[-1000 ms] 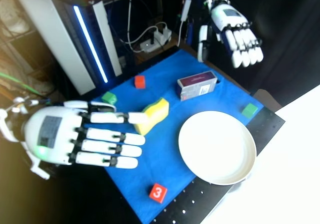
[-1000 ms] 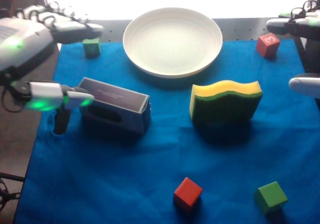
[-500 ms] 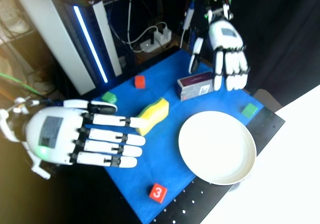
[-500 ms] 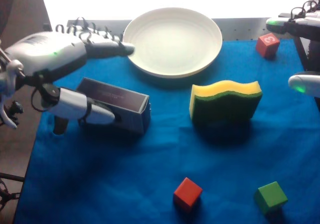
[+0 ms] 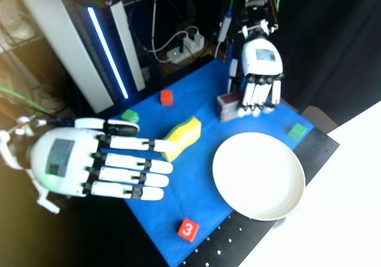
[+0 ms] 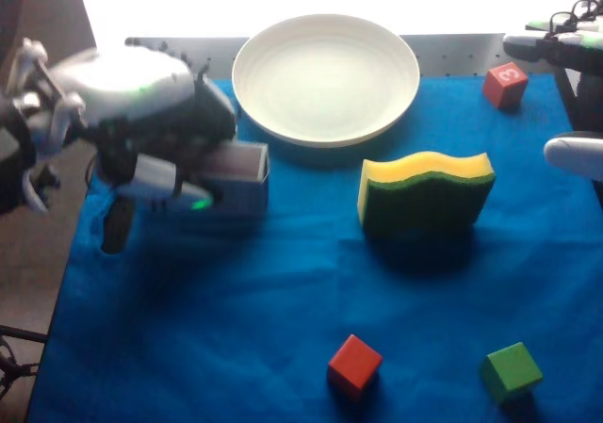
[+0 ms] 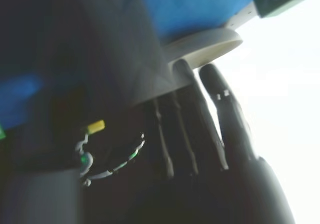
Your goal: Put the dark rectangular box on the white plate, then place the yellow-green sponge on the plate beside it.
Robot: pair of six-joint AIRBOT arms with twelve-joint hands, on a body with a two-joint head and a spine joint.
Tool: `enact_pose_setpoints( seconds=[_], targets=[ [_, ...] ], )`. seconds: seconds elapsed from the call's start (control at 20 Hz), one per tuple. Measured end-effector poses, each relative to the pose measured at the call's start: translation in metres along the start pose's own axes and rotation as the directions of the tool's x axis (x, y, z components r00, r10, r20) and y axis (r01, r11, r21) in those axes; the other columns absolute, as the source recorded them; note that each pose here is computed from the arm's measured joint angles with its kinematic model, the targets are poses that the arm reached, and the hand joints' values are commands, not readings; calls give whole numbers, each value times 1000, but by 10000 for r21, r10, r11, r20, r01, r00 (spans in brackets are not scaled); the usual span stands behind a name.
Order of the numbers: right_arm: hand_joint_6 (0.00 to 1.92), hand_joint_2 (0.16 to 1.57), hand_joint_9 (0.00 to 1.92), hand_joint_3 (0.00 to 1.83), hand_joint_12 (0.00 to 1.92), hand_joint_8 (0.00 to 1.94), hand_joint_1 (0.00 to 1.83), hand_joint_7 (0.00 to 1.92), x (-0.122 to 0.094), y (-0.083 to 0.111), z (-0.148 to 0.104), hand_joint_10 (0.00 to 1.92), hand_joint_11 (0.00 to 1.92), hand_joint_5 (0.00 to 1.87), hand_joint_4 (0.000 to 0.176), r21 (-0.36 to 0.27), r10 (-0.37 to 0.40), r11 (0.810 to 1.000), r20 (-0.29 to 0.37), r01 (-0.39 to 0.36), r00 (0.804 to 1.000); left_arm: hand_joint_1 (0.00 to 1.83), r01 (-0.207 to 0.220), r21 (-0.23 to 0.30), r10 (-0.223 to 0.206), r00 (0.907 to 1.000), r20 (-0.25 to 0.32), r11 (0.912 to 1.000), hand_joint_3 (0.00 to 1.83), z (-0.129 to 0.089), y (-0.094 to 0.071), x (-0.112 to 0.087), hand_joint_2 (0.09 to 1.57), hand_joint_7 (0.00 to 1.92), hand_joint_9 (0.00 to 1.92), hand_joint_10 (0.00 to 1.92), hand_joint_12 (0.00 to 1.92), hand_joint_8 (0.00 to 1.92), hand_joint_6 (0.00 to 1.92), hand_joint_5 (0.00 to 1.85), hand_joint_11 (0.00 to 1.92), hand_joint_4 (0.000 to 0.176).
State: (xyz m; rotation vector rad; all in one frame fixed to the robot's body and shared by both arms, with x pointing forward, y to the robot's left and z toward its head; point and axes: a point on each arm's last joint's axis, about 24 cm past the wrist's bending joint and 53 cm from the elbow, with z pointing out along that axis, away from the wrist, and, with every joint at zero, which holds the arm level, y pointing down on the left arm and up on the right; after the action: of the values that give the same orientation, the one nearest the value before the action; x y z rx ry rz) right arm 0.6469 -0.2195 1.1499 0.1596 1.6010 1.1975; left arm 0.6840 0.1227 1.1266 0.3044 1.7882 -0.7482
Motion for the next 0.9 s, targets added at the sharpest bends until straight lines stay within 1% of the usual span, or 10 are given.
enact_pose_setpoints(
  seconds=[0.2,0.3,0.35,0.4,0.5,0.6,0.7,0.75,0.85,0.9],
  targets=[
    [3,1190,211,2,502,5,492,251,0,0,0,13,14,300,103,-2,-6,10000,-14,6,10000,1278,-325,243,289,9902,1364,9992,0,9,-8,-64,1058,1141,1012,843,1463,917,622,1099,721,0],
    [0,1187,238,0,618,0,481,269,0,0,0,0,7,314,105,9,-2,10000,1,2,10000,1288,-328,422,234,9780,2074,9986,0,16,-13,-91,1041,1172,1066,934,1397,884,494,1165,791,0],
    [1,1190,242,1,628,0,497,271,1,0,0,2,1,318,104,-6,14,10000,-12,-14,10000,1282,-281,511,154,9723,2334,9983,0,24,-17,-102,1034,1245,1096,614,1277,701,635,1111,157,0],
    [1,1188,243,0,614,0,504,273,2,0,0,1,0,319,112,-12,20,10000,-35,-20,10000,1270,-163,546,26,9700,2430,9984,2,30,-18,-105,1044,1217,1123,493,1474,726,714,1076,233,0],
    [4,1187,257,0,632,2,529,278,3,-2,1,4,0,335,103,1,40,10000,-15,-40,10000,1388,24,554,-159,9695,2448,9985,0,46,-20,-101,1048,1219,1026,968,1037,588,824,1024,704,0],
    [2,1187,244,0,575,2,565,284,2,-3,2,1,0,343,97,9,19,10000,0,-19,10000,1272,-255,280,182,9716,2358,9993,1,67,-26,-94,1029,1284,981,427,1382,531,751,1085,93,0],
    [2,1191,241,0,606,1,571,280,3,-4,2,2,0,337,89,14,50,10000,2,-50,10000,1251,-386,111,351,9728,2291,9992,5,83,-29,-90,1053,1223,938,160,649,597,894,1020,3,0],
    [0,1194,249,0,653,0,569,277,5,-4,3,1,0,342,90,-5,78,10000,-11,-78,10000,1249,-264,44,248,9749,2213,9996,0,91,-28,-87,1071,1192,1111,145,1203,673,949,975,360,0],
    [0,1188,253,0,708,0,567,272,7,-4,3,1,1,342,105,-6,95,10000,-49,-95,9999,1228,-180,-105,197,9816,1899,9998,0,101,-25,-77,1127,1055,1161,175,1320,971,1063,858,666,0],
    [0,1189,264,0,728,2,537,278,8,-5,3,4,0,341,110,-7,111,9999,-42,-111,9999,1054,-114,-174,143,9844,1756,9998,0,103,-23,-73,1069,795,1012,94,1164,414,460,685,611,0]
  ],
)
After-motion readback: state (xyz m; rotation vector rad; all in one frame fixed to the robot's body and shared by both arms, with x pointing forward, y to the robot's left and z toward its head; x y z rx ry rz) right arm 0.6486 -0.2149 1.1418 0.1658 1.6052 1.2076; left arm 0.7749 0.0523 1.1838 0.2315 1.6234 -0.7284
